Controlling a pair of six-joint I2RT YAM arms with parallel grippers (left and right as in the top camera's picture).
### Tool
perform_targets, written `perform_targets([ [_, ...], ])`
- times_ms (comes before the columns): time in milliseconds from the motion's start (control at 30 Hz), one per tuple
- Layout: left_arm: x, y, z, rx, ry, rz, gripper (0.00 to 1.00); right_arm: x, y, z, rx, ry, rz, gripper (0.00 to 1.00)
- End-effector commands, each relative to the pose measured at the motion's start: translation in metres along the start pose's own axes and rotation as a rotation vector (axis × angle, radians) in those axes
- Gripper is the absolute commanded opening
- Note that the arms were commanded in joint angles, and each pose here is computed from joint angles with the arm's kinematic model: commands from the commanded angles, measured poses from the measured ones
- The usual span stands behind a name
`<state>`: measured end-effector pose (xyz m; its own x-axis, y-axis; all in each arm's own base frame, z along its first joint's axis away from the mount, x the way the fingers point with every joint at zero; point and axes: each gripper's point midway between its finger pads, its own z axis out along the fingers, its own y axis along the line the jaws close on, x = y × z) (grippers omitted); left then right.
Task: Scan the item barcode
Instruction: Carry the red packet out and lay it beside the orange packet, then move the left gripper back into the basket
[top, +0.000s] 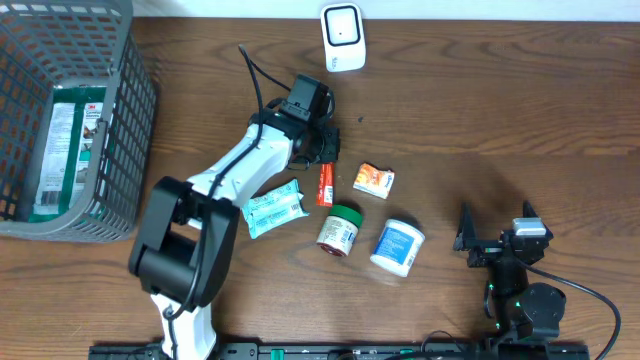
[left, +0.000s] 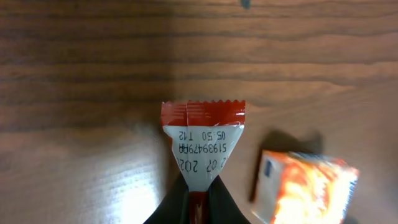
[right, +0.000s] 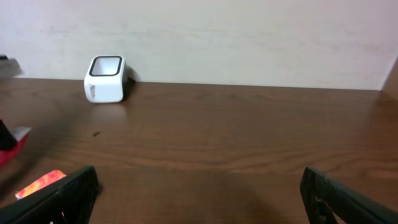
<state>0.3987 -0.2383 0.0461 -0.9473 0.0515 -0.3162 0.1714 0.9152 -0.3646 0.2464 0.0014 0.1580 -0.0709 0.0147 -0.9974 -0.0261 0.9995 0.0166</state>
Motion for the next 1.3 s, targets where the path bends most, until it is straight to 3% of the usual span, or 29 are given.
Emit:
perform_targets([
  [0,0.005,0.011,0.012,-0.034,0.019,-0.023,0.07,0.0,-0.002,0.0,0.011,-0.001,0.01,0.99],
  [67,0.008,0.01,0.014,-0.037,0.031,-0.022,0.1,0.0,-0.002,0.0,0.011,-0.001,0.01,0.99],
  [100,0.008,0.01,0.014,-0.036,0.031,-0.021,0.17,0.0,-0.002,0.0,0.011,-0.001,0.01,0.99],
  [133,0.008,0.008,0.014,-0.032,0.03,-0.019,0.32,0.0,-0.002,0.0,0.011,-0.001,0.01,0.99],
  [167,0.008,0.007,0.013,-0.031,0.027,-0.02,0.57,0.0,-0.002,0.0,0.011,-0.001,0.01,0.99],
  [200,0.006,0.006,0.01,-0.028,0.021,-0.018,0.68,0.0,-0.002,0.0,0.011,-0.001,0.01,0.99],
  [267,0.002,0.002,0.002,-0.021,0.005,-0.014,0.76,0.0,-0.002,0.0,0.011,-0.001,0.01,0.99],
  [433,-0.021,-0.02,-0.048,0.015,-0.085,0.01,0.76,0.0,-0.002,0.0,0.011,-0.001,0.01,0.99],
  [533,-0.05,-0.036,-0.125,0.046,-0.228,0.029,0.76,0.0,-0.002,0.0,0.011,-0.001,0.01,0.99],
  [667,-0.074,-0.017,-0.209,-0.031,-0.387,0.017,0.77,0.0,-0.002,0.0,0.011,-0.001,0.01,0.99],
  [833,-0.091,0.07,-0.33,-0.256,-0.64,-0.11,0.77,0.0,-0.002,0.0,0.011,-0.001,0.01,0.99],
  [967,-0.084,0.151,-0.383,-0.39,-0.744,-0.282,0.76,0.0,-0.002,0.0,0.011,-0.001,0.01,0.99],
  [1100,-0.064,0.24,-0.413,-0.528,-0.774,-0.474,0.79,0.0,-0.002,0.0,0.011,-0.001,0.01,0.99],
  [1267,-0.031,0.334,-0.409,-0.633,-0.678,-0.6,0.93,0.0,-0.002,0.0,0.011,-0.001,0.01,0.99],
])
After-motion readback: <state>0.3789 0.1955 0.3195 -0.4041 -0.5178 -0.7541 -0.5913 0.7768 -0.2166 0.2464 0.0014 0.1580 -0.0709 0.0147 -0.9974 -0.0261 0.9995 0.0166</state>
